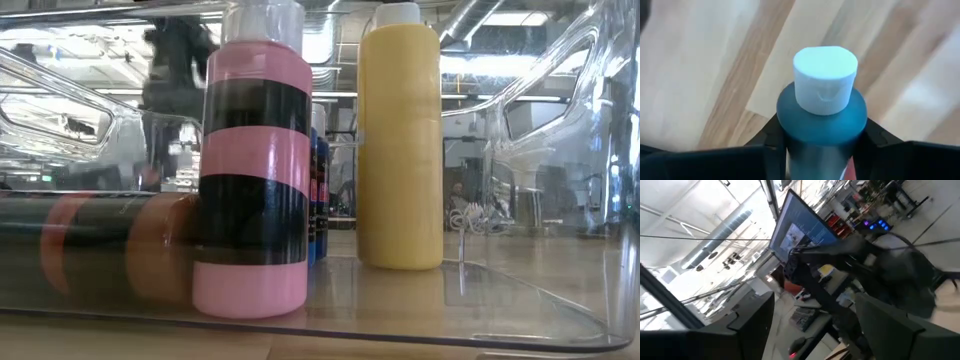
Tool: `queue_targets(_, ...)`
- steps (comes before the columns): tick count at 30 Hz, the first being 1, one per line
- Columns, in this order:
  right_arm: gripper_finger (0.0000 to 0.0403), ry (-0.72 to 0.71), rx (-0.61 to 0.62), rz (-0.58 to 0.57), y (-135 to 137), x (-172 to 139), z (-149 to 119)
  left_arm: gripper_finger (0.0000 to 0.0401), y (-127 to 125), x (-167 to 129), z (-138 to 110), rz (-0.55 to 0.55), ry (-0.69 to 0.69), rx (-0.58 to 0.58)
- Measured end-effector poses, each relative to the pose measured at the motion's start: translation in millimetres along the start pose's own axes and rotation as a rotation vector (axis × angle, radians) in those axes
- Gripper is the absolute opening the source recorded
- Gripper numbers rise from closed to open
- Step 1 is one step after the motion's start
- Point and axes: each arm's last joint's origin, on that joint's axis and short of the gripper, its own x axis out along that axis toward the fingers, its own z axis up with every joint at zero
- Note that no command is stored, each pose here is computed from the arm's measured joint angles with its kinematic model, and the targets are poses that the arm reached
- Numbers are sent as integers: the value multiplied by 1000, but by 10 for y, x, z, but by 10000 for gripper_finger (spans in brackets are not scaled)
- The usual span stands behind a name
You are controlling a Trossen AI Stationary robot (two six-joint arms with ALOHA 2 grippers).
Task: Pick & Place Paint Supplies
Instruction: Put the black paint bottle into the transparent bin
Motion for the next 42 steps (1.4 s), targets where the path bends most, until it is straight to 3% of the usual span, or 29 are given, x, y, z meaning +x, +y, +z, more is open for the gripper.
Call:
queue_targets(3, 270, 36, 31, 101, 77, -43, 66, 98, -53, -326, -226, -41, -163, -33)
queue_targets(8, 270, 79, -34, 269, 214, -148, 209, 97, -252, -773, -668, -133, -446, -47)
queue_targets(15, 270, 160, -44, 339, 351, -410, 439, 97, -705, -1123, -993, -322, -788, -22)
queue_targets(20, 270, 194, -79, 391, 516, -687, 550, 98, -1235, -1170, -1013, -387, -944, 45)
queue_targets(25, 270, 199, -118, 394, 674, -961, 582, 98, -1916, -1182, -984, -328, -1024, 116)
queue_targets(33, 270, 276, -193, 205, 749, -1253, 403, 98, -2922, -1296, -762, -233, -1099, 289)
queue_targets(37, 270, 292, -218, 154, 794, -1311, 279, 98, -3244, -1326, -701, -245, -1160, 346)
queue_targets(42, 270, 300, -233, 113, 845, -1349, 137, 98, -3441, -1272, -621, -237, -1261, 311)
